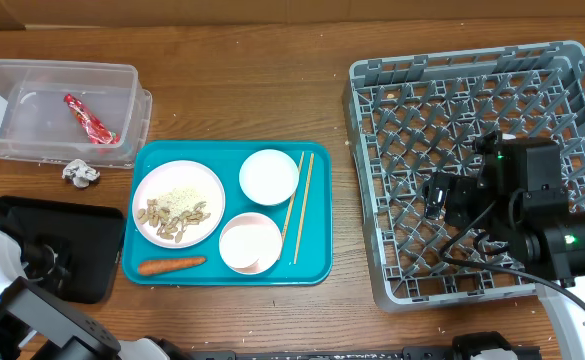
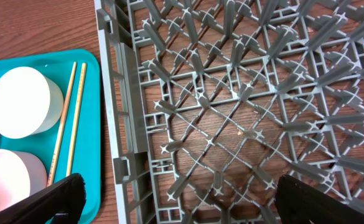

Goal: Sort waste into correct bins and load items into the dishwasher

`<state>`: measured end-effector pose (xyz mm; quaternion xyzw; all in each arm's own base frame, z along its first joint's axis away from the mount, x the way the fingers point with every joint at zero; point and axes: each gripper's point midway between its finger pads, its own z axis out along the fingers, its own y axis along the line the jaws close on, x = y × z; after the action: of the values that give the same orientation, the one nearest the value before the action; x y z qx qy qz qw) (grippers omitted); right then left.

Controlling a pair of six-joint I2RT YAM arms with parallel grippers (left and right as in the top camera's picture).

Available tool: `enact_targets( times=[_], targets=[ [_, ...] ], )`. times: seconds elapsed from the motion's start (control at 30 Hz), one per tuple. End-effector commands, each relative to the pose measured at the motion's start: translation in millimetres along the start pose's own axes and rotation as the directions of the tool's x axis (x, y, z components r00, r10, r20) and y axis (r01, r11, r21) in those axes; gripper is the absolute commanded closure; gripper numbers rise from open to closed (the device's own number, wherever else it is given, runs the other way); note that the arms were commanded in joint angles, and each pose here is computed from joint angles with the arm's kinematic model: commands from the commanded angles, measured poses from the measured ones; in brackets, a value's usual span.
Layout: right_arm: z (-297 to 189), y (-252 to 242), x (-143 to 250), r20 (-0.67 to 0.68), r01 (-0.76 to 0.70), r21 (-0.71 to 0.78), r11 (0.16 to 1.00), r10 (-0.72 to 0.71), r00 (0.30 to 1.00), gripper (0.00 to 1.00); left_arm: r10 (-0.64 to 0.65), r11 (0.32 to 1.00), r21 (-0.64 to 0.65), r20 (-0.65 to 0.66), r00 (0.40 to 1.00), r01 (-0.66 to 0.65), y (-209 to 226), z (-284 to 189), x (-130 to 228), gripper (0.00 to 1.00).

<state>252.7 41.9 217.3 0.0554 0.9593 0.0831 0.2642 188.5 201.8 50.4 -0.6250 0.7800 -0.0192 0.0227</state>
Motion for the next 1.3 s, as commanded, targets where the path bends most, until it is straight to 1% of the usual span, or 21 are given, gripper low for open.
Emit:
enact_targets(
  times=[0.0, 0.03, 0.07, 0.13, 0.2, 0.23, 0.27, 0.37, 0.57, 0.7, 0.8, 0.9, 1.27],
  targets=[
    [-8.2, 3.6, -9.8, 0.038, -0.002, -0.014, 1.0, 0.003, 0.999, 0.0, 0.086, 0.959, 0.266, 0.042, 0.995, -0.095, -54.7, -26.3, -10.0, 0.71],
    [-8.2, 3.6, -9.8, 0.038, -0.002, -0.014, 1.0, 0.003, 0.999, 0.0, 0.095, 0.937, 0.331, 0.069, 0.993, -0.113, -68.5, -31.1, -16.2, 0.7],
    [-8.2, 3.6, -9.8, 0.038, -0.002, -0.014, 1.0, 0.003, 0.999, 0.0, 0.109, 0.918, 0.373, 0.1, 0.989, -0.138, -78.1, -34.9, -22.0, 0.66],
    [-8.2, 3.6, -9.8, 0.038, -0.002, -0.014, 1.0, 0.003, 0.999, 0.0, 0.128, 0.889, 0.414, 0.182, 0.975, -0.194, -93.2, -41.4, -37.0, 0.52],
    [-8.2, 3.5, -9.7, 0.037, -0.002, -0.014, 1.0, 0.003, 0.999, 0.0, 0.132, 0.875, 0.427, 0.247, 0.96, -0.23, -103.5, -46.4, -48.6, 0.52],
    [-8.2, 3.6, -9.8, 0.038, -0.002, -0.014, 1.0, 0.003, 0.999, 0.0, 0.133, 0.866, 0.435, 0.273, 0.953, -0.245, -108.6, -48.8, -53.2, 0.49],
    [-8.2, 3.6, -9.9, 0.038, -0.002, -0.014, 1.0, 0.003, 0.999, 0.0, 0.133, 0.856, 0.445, 0.301, 0.944, -0.263, -115.7, -51.8, -57.4, 0.43],
    [-8.3, 3.5, -10.0, 0.038, -0.002, -0.014, 1.0, 0.003, 0.999, 0.0, 0.154, 0.842, 0.443, 0.35, 0.924, -0.308, -130.1, -53.9, -60.7, 0.39],
    [-8.3, 3.8, -10.6, 0.041, -0.002, -0.015, 1.0, 0.003, 0.999, 0.0, 0.199, 0.831, 0.429, 0.365, 0.909, -0.354, -151.6, -39.8, -57.1, 0.44],
    [-8.3, 3.7, -10.7, 0.041, -0.002, -0.015, 1.0, 0.003, 0.999, 0.0, 0.109, 0.886, 0.399, 0.311, 0.944, -0.234, -144.6, -20.5, -60.5, 0.45],
    [-8.3, 3.8, -10.8, 0.042, -0.002, -0.015, 1.0, 0.002, 0.999, 0.0, 0.073, 0.891, 0.412, 0.287, 0.955, -0.191, -147.3, -11.9, -62.5, 0.43],
    [-8.3, 3.8, -10.8, 0.042, -0.002, -0.015, 1.0, 0.003, 0.999, 0.0, 0.037, 0.893, 0.424, 0.266, 0.963, -0.152, -150.0, -3.3, -65.2, 0.44],
    [-8.3, 3.8, -10.8, 0.042, -0.002, -0.015, 1.0, 0.003, 0.999, 0.0, 0.049, 0.884, 0.436, 0.273, 0.961, -0.17, -165.4, 22.0, -72.1, 0.43]
  ],
)
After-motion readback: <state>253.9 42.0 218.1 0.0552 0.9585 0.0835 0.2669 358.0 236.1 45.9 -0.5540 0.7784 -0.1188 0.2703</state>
